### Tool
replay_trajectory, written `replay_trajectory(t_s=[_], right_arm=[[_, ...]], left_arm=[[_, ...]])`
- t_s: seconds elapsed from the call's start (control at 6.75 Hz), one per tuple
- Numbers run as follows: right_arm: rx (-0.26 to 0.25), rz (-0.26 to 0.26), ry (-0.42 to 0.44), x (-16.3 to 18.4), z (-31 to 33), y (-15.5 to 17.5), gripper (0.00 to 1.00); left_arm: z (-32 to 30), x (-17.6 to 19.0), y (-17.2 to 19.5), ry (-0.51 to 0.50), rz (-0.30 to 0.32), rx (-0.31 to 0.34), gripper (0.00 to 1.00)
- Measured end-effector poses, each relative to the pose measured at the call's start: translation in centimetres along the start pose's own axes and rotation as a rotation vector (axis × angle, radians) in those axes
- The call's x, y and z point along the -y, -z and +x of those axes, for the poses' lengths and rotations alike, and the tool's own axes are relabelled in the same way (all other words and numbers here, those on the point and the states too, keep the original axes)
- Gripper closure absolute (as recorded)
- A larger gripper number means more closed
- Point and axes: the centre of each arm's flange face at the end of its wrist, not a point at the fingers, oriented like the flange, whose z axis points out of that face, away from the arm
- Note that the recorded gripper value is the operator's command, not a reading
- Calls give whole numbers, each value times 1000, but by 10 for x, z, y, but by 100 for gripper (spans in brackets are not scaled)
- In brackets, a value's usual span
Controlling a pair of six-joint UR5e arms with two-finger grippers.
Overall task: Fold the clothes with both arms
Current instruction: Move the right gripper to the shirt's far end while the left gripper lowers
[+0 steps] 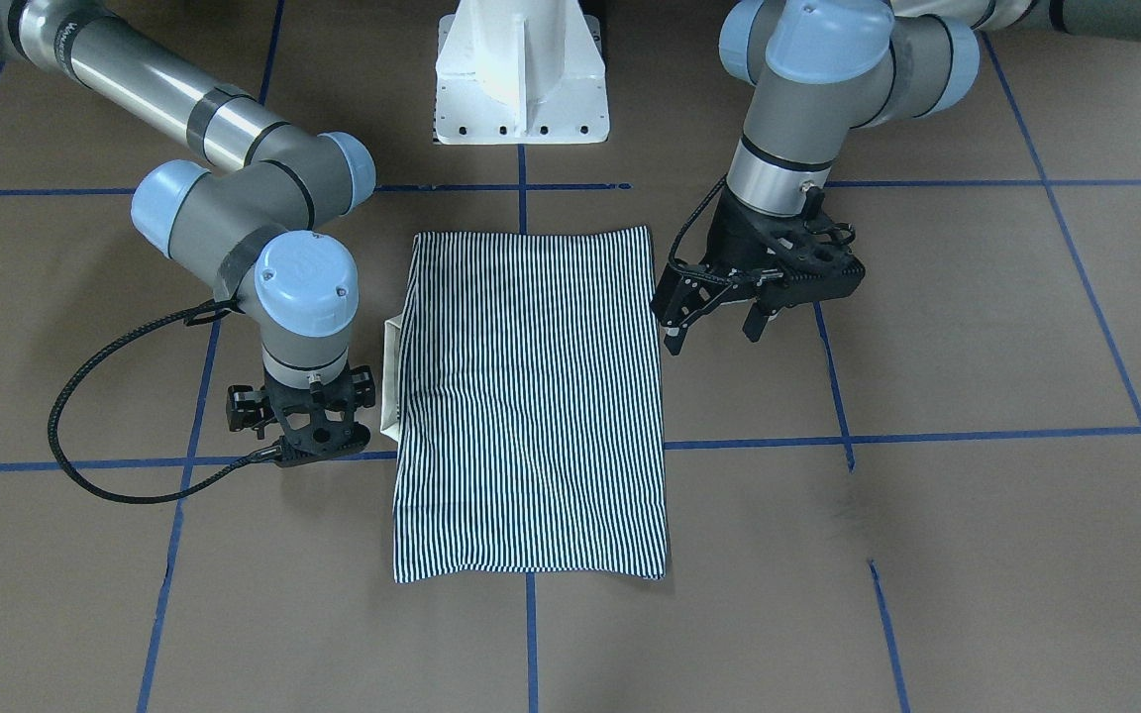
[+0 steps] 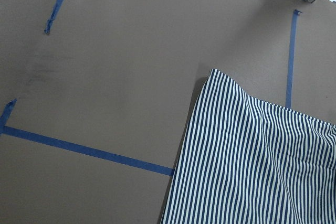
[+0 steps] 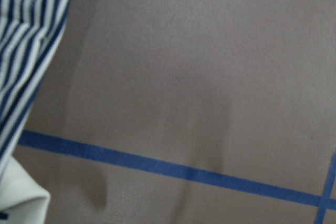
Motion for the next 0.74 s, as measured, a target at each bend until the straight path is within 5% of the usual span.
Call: replay_trajectory(t_s=[0.3, 0.74], right_arm=[[61, 34, -2, 19, -19, 38, 0], [220, 47, -47, -5, -33, 84, 0]], left_arm=[[0, -1, 1, 0, -9, -3, 0], [-11, -46, -6, 128, -169, -2, 0]])
